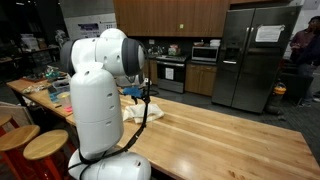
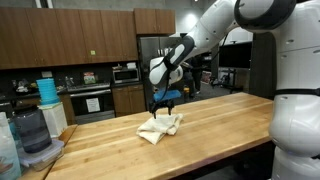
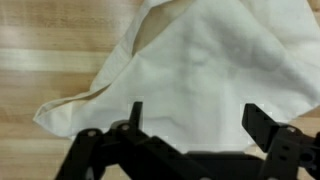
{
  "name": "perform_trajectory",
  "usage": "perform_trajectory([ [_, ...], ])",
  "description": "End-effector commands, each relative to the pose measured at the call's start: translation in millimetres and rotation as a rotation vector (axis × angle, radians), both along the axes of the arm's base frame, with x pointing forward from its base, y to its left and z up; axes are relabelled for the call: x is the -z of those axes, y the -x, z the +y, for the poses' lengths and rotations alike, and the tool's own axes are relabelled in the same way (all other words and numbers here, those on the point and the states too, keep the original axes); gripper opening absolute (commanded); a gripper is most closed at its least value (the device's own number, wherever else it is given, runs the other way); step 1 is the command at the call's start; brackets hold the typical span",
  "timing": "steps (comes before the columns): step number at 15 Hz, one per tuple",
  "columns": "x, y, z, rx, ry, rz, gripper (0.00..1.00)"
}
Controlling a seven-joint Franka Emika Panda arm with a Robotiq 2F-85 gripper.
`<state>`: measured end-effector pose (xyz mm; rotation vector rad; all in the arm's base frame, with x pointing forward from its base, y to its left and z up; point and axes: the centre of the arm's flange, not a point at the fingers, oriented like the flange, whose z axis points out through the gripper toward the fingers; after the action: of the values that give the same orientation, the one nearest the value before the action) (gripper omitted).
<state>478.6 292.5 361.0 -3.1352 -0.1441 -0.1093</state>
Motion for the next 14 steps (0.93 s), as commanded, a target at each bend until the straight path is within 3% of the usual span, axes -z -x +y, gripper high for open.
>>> perform_trajectory([
  [1, -43, 33, -5, -0.01, -0.013, -0.126, 1.0],
  [5, -68, 56, 7, -0.041, -0.035, -0.209, 1.0],
  [14, -87, 138, 26, -0.146, -0.129, -0.244, 1.0],
])
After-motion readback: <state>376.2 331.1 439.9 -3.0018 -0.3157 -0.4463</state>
